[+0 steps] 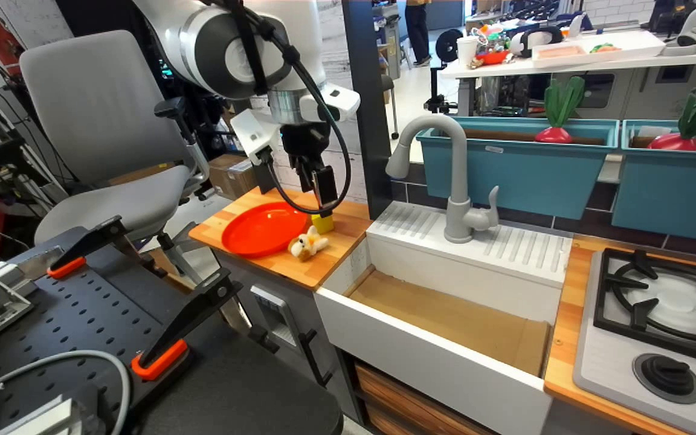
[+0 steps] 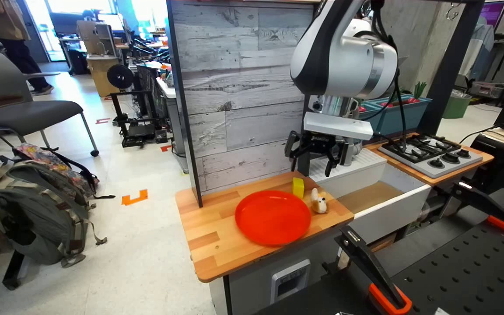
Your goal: Pick up the yellow object and put it on the orange plate
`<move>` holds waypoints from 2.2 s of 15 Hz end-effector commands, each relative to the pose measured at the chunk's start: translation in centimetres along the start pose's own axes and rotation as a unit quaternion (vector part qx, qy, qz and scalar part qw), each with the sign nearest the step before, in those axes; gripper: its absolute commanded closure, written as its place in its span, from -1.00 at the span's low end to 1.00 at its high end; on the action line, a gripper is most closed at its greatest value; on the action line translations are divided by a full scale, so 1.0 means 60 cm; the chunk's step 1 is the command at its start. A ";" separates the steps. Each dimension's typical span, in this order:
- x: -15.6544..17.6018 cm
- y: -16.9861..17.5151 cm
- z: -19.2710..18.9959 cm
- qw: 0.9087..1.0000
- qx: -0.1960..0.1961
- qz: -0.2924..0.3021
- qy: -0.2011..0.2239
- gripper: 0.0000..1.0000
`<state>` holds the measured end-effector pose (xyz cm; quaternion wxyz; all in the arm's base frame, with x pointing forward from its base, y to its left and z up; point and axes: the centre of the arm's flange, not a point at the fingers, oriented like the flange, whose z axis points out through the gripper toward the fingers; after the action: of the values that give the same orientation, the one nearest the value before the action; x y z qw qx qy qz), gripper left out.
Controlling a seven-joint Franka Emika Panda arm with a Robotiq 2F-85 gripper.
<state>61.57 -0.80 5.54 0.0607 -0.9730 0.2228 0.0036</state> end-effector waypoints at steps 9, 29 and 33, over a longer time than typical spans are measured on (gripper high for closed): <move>0.055 -0.037 0.084 1.000 0.018 0.015 -0.003 0.03; -0.060 -0.092 -0.031 0.996 0.032 -0.084 -0.019 0.85; -0.069 -0.110 0.015 0.995 0.020 -0.094 -0.040 0.85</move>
<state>60.88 6.17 6.79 0.0945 -0.9853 0.1410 0.0169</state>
